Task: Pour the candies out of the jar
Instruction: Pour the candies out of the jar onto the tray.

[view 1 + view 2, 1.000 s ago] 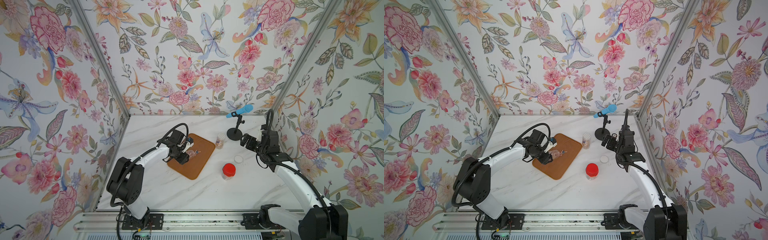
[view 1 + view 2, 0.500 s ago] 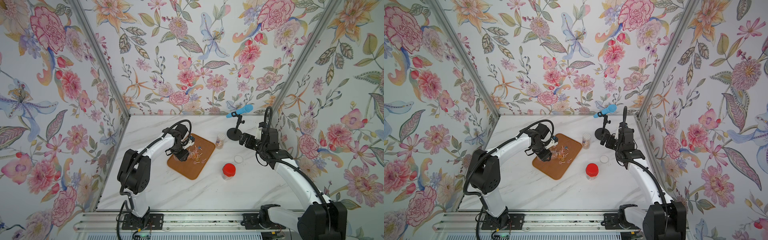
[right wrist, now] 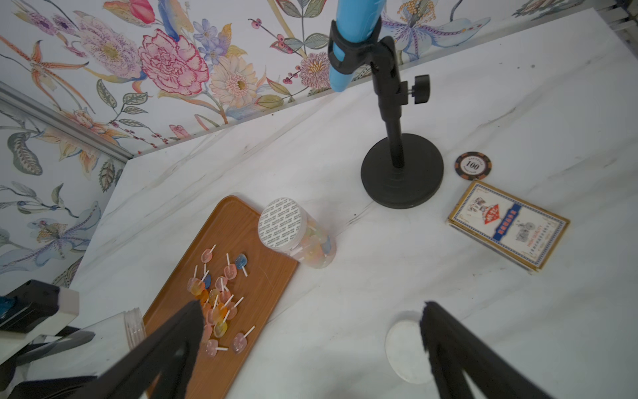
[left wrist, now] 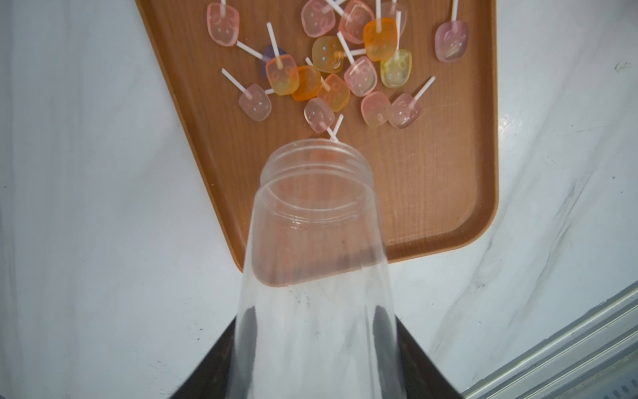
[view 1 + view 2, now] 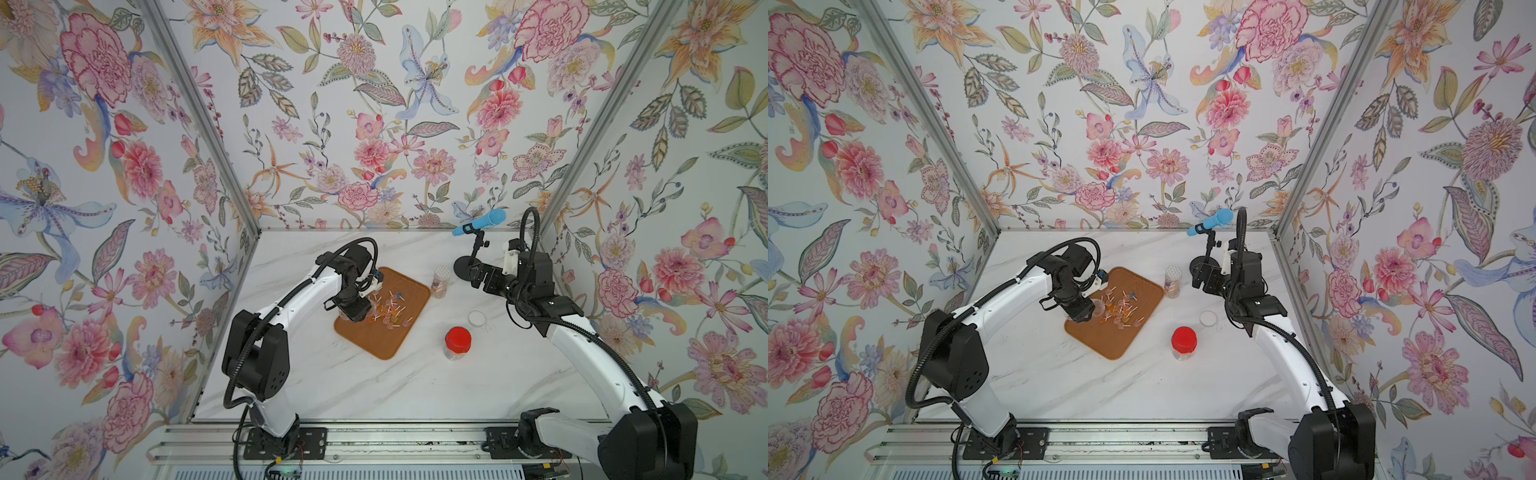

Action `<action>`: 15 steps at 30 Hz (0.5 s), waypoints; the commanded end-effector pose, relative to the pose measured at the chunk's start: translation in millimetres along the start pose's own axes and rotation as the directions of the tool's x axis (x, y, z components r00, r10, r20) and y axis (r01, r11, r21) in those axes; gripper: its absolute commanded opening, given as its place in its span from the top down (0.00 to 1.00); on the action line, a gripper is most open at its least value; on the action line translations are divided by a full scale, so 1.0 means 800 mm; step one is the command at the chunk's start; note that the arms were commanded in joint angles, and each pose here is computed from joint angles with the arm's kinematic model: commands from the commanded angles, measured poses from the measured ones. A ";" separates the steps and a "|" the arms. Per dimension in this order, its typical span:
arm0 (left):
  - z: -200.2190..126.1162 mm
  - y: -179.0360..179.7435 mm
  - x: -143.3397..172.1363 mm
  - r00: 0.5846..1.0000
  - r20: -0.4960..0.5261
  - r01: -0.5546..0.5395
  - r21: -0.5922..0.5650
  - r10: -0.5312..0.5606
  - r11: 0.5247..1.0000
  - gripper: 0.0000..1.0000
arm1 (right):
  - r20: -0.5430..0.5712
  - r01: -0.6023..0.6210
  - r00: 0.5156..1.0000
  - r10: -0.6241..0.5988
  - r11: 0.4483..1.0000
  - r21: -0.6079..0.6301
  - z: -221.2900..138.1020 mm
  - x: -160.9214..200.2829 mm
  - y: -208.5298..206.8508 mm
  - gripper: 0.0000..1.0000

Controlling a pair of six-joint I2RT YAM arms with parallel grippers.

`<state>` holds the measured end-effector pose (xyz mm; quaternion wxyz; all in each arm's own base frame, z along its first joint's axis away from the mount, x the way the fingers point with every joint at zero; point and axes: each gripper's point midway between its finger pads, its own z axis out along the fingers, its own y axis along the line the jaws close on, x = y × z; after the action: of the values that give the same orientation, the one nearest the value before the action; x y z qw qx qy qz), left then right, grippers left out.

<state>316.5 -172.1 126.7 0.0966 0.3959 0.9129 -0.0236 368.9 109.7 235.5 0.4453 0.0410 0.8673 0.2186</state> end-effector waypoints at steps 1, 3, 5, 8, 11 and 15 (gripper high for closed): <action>-0.022 0.009 -0.028 0.990 0.142 -0.007 -0.033 0.012 0.999 1.00 | -0.019 0.013 1.000 -0.016 0.987 -0.160 -0.004 -0.007 0.043 0.00; -0.042 0.012 -0.055 0.964 0.267 -0.001 -0.048 0.014 0.999 1.00 | -0.022 0.015 1.000 -0.021 0.966 -0.260 -0.011 -0.009 0.066 0.00; -0.068 0.011 -0.085 0.912 0.409 -0.004 -0.048 0.023 0.999 1.00 | -0.019 0.027 0.999 -0.036 0.935 -0.354 -0.021 -0.012 0.090 0.00; -0.115 0.002 -0.123 0.789 0.614 -0.010 -0.019 0.020 1.000 1.00 | -0.023 0.042 0.998 -0.059 0.884 -0.466 -0.037 -0.015 0.119 0.00; -0.154 -0.014 -0.152 0.625 0.781 -0.037 0.038 -0.006 0.999 1.00 | -0.025 0.042 0.997 -0.067 0.832 -0.553 -0.051 -0.019 0.146 0.00; -0.206 -0.035 -0.167 0.371 0.925 -0.083 0.122 -0.083 0.989 1.00 | -0.032 0.051 0.995 -0.090 0.787 -0.615 -0.064 -0.021 0.174 0.00</action>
<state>359.5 -247.3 257.8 0.4701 0.3460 0.7831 -0.2147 333.3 196.2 301.1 0.4145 -0.1044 0.7957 0.4292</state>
